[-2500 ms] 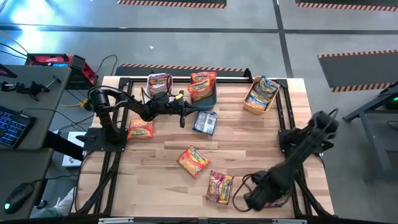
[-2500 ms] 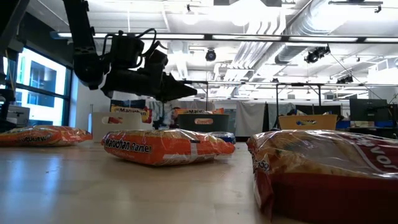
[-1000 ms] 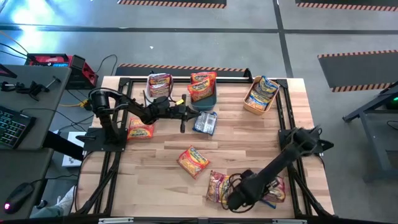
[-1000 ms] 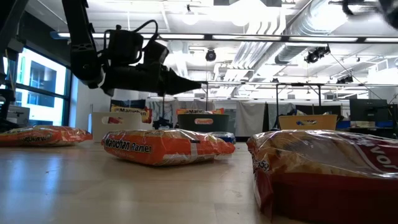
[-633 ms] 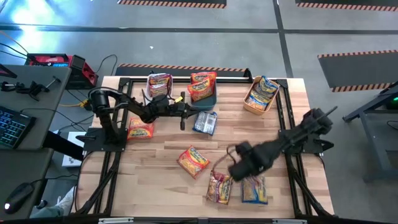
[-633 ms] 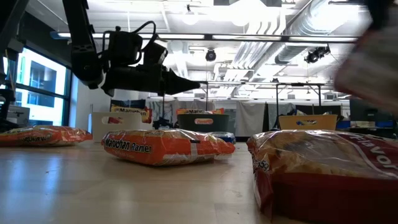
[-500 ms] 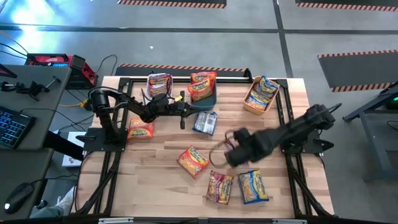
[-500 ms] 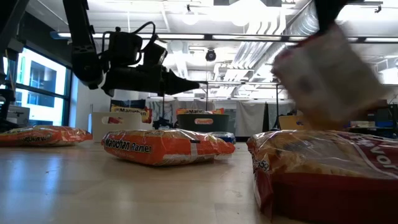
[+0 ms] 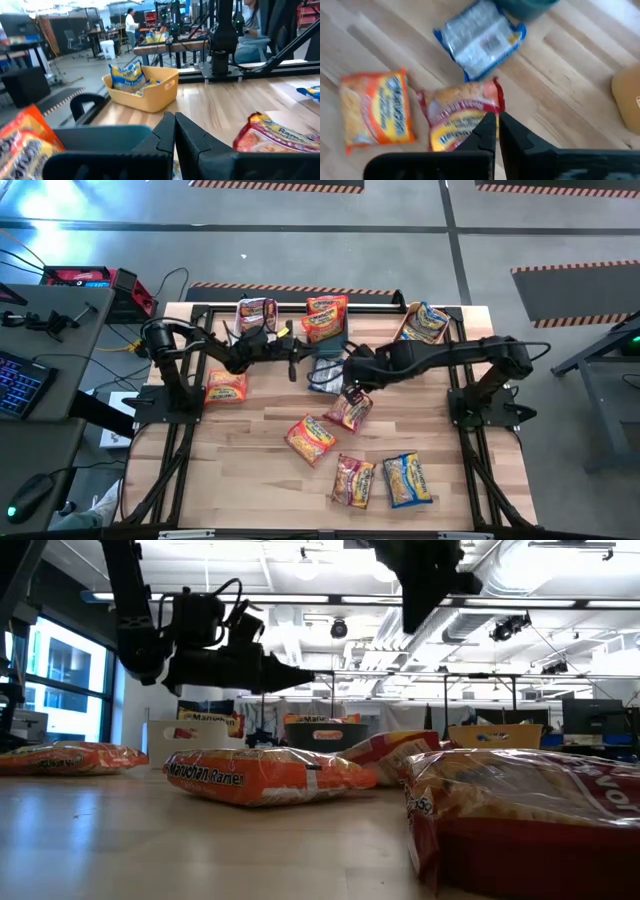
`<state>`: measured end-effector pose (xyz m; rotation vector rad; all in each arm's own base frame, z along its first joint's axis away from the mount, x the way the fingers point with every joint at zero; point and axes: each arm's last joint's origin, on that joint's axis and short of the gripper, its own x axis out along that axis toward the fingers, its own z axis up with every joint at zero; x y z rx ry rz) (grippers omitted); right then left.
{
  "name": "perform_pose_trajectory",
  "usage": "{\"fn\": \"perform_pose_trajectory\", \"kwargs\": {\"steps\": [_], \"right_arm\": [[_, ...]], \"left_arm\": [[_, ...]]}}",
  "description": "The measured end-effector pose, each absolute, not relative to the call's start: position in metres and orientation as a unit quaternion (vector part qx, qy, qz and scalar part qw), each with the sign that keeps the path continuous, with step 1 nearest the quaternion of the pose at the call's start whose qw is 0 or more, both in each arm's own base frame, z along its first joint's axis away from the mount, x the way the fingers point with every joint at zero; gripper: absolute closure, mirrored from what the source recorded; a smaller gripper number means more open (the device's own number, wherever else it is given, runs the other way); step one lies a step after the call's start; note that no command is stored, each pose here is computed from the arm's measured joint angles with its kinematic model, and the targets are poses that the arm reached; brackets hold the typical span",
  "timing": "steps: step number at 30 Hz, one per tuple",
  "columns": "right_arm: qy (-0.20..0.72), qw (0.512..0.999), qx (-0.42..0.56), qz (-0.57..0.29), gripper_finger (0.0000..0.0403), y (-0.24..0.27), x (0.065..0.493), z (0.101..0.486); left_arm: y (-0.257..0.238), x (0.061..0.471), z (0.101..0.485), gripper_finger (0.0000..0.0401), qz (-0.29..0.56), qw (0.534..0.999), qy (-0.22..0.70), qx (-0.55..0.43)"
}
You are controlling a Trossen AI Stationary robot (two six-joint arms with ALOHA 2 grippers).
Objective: Sort Maruchan noodles
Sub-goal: Put the red noodle pack into the white bin
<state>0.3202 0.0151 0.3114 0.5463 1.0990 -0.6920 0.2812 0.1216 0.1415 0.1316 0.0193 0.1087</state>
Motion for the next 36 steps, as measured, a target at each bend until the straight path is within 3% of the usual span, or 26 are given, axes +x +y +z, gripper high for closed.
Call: {"fn": "perform_pose_trajectory", "kwargs": {"steps": [6,13,17,20,23,31,36], "right_arm": [[0.52,0.745,0.323,-0.264,0.0403,0.028,0.309,0.241],[0.388,0.766,0.436,-0.271,0.0403,0.047,0.262,0.195],[0.295,0.747,0.514,-0.299,0.0402,0.055,0.233,0.171],[0.281,0.734,0.539,-0.303,0.0391,0.055,0.222,0.151],[0.278,0.714,0.57,-0.298,0.0347,0.051,0.217,0.141],[0.212,0.726,0.577,-0.309,0.0163,0.038,0.225,0.14],[0.232,0.708,0.577,-0.335,0.0128,0.031,0.229,0.123]], "left_arm": [[0.114,0.266,0.128,0.0401,0.064,0.997,0.028,0.016],[0.106,0.242,0.119,0.0401,0.108,0.994,0.014,-0.029],[0.102,0.238,0.116,0.0401,0.115,0.992,0.018,-0.05],[0.099,0.239,0.116,0.0401,0.111,0.992,0.017,-0.057],[0.097,0.241,0.117,0.0401,0.106,0.993,0.014,-0.052],[0.1,0.246,0.121,0.0401,0.106,0.993,0.003,-0.049],[0.105,0.245,0.123,0.0401,0.113,0.992,-0.002,-0.051]]}}
